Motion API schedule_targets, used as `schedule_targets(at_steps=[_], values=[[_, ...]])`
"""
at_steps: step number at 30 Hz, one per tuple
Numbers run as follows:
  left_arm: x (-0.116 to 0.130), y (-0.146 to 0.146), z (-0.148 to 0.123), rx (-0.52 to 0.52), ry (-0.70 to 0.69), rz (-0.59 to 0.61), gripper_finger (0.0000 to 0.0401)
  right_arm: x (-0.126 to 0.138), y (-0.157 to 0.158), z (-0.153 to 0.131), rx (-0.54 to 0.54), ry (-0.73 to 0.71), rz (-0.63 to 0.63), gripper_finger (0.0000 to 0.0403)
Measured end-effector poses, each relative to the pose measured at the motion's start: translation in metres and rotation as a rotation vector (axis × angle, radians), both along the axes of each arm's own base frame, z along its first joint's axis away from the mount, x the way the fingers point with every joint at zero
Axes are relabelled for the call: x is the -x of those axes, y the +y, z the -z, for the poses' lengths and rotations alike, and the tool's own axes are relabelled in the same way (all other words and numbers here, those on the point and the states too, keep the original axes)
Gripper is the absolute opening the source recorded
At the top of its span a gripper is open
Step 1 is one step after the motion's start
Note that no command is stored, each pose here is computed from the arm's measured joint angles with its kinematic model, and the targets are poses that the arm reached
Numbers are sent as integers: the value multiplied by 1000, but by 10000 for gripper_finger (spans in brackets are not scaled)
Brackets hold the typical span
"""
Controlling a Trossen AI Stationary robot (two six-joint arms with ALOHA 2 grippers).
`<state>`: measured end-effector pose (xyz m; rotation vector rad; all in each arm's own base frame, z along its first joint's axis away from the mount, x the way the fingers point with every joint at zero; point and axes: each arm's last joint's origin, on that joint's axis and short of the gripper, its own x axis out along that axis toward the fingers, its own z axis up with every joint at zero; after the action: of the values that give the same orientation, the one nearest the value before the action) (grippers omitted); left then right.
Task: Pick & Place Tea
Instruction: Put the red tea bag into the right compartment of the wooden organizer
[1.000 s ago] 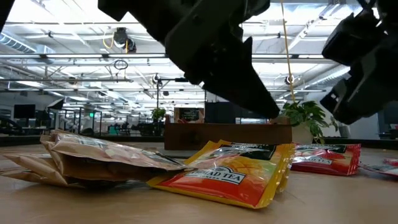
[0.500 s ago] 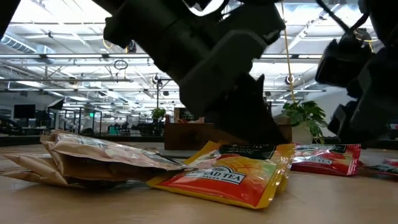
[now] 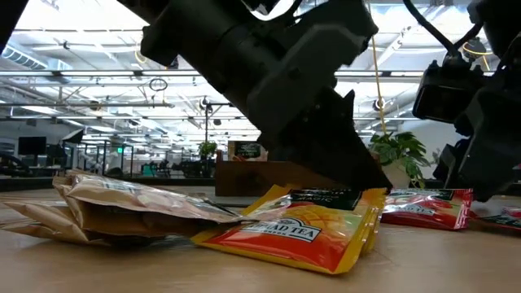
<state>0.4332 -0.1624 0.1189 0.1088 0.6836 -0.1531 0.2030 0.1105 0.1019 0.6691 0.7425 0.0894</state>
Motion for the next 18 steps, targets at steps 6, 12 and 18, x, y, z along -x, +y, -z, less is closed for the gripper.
schedule_targets(at_steps=[6,12,18], values=[[0,-2,0,17,3,20,9,-2,2,-2,-3,-10,-2,146],[2,-5,0,52,19,74,11,-3,2,-3,2,-9,-5,145],[1,-5,2,57,21,83,4,-3,2,-3,5,-10,-8,143]])
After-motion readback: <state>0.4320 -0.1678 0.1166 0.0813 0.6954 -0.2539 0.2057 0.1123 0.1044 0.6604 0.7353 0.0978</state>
